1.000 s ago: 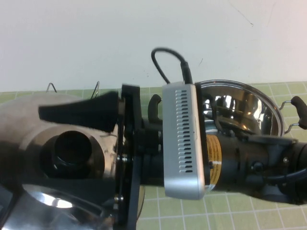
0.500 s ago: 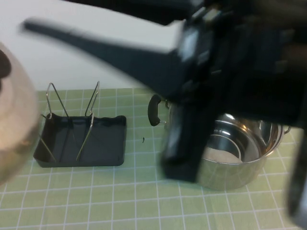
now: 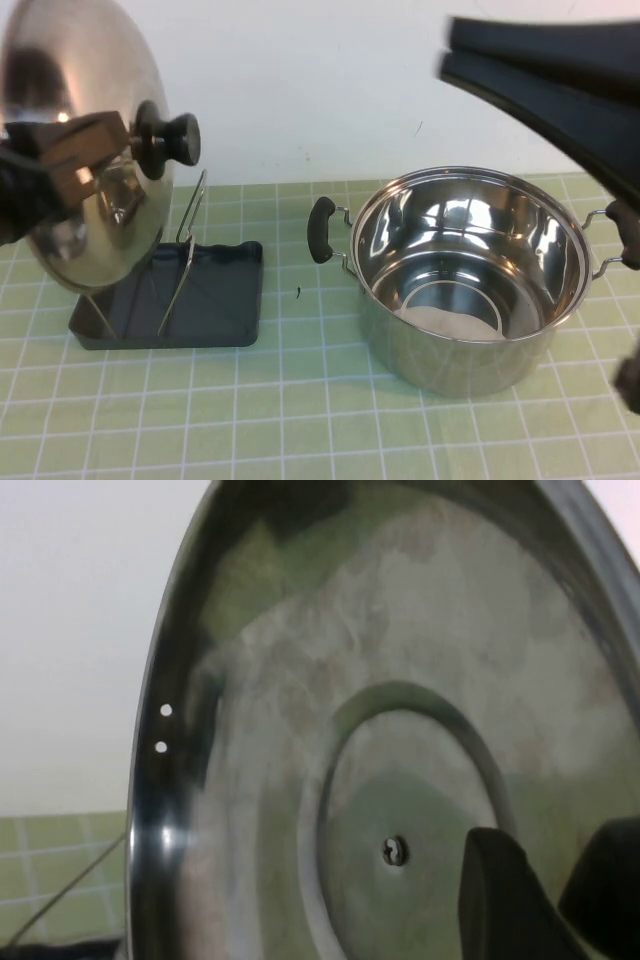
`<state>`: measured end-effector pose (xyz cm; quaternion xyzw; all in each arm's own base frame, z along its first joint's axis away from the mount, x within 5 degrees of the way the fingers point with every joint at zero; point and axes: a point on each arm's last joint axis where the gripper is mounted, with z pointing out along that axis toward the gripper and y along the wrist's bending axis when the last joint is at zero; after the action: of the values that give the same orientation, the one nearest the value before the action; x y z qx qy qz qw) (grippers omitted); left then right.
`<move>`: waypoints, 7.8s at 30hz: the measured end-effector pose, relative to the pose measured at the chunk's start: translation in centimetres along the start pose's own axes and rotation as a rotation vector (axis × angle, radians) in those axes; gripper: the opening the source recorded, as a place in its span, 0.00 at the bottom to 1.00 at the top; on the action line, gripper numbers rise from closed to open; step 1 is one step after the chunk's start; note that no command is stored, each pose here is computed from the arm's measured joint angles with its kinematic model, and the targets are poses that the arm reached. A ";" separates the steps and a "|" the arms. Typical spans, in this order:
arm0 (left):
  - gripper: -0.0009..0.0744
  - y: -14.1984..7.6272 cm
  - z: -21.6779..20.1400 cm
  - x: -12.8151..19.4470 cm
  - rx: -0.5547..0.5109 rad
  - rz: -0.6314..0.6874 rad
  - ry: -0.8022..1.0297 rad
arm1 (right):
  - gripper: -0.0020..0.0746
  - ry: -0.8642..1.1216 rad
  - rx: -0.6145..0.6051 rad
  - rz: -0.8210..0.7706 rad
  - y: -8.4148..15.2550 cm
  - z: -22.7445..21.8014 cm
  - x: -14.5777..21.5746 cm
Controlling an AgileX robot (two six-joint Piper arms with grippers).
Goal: Put pot lid on rack
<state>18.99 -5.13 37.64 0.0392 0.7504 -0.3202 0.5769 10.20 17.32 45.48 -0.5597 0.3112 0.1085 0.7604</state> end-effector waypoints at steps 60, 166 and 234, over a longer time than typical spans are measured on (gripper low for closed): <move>0.77 7.3 6.6 0.0 -0.323 0.401 0.081 | 0.03 0.079 -0.007 0.158 1.2 0.1 1.6; 0.01 6.5 -11.5 20.8 -0.514 0.199 -0.014 | 0.02 0.999 0.048 0.599 12.8 -15.5 11.9; 0.01 6.5 -11.5 20.8 -0.514 0.240 -0.004 | 0.02 1.116 0.785 0.622 18.8 -23.1 16.3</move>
<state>5.24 -0.38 17.75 -0.0206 0.7957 -0.0491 0.6033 5.16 -0.31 16.93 -0.1055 0.8102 -0.1005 0.5678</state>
